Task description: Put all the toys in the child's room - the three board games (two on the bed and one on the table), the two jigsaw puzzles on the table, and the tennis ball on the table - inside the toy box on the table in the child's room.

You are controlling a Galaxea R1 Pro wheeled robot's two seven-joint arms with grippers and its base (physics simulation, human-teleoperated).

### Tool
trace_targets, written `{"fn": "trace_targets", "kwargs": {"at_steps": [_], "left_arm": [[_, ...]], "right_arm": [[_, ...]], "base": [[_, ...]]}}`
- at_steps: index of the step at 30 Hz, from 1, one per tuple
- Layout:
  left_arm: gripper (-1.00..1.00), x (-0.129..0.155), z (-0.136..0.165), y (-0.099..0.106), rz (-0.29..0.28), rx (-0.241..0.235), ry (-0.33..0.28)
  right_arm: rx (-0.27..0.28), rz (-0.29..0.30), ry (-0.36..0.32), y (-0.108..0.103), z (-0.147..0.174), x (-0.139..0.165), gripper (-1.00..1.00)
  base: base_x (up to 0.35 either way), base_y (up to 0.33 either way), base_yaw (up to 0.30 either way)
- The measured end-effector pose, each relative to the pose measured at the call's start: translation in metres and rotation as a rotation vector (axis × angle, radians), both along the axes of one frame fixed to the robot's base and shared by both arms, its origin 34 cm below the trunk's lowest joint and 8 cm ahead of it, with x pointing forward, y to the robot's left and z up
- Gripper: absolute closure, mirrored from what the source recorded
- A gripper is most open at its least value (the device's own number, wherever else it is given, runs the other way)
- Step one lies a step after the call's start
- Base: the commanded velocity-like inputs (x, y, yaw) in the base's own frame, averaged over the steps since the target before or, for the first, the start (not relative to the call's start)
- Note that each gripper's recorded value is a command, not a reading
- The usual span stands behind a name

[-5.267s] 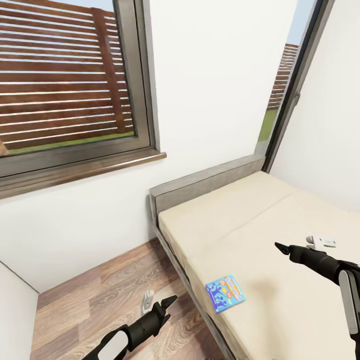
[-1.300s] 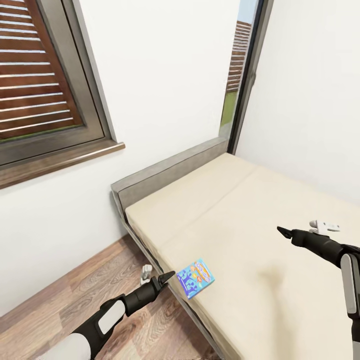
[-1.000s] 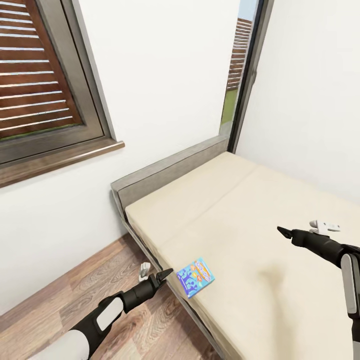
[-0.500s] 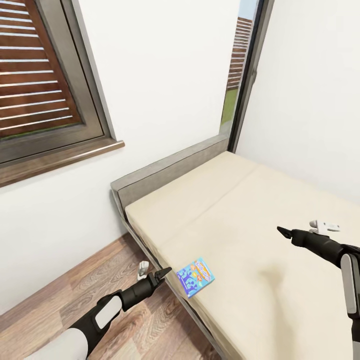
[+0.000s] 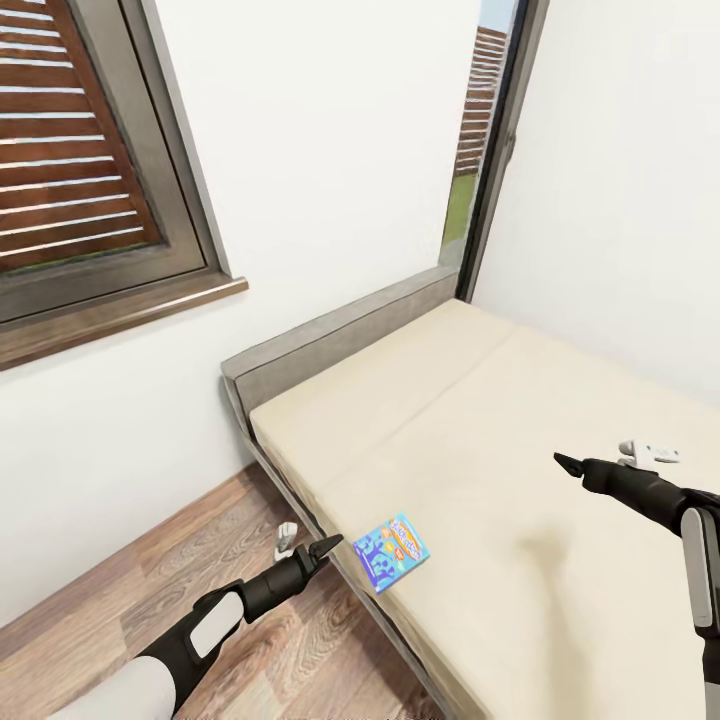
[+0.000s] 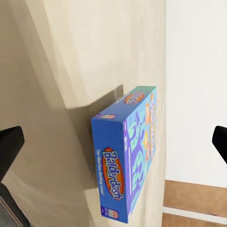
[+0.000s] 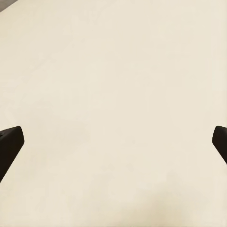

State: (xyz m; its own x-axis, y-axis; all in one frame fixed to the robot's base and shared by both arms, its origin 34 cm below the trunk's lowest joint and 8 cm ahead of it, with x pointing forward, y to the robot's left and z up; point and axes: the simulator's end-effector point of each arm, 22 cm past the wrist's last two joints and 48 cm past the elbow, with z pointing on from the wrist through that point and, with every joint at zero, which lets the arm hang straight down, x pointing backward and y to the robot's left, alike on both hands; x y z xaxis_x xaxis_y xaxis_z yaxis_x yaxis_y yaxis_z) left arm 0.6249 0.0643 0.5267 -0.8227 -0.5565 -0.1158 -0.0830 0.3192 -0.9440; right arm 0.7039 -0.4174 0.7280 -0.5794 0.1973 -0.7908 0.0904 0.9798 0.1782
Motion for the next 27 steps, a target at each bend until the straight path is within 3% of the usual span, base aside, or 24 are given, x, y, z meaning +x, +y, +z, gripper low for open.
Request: {"fn": "trace_targets", "kwargs": {"at_steps": [27], "left_arm": [[-1.00,-0.008,-0.019,0.000,0.000,-0.001,0.039]], "right_arm": [[-0.001,-0.001,0.037,-0.001,-0.021,0.000,-1.00]], "base": [[0.000,0.000,0.000]]}}
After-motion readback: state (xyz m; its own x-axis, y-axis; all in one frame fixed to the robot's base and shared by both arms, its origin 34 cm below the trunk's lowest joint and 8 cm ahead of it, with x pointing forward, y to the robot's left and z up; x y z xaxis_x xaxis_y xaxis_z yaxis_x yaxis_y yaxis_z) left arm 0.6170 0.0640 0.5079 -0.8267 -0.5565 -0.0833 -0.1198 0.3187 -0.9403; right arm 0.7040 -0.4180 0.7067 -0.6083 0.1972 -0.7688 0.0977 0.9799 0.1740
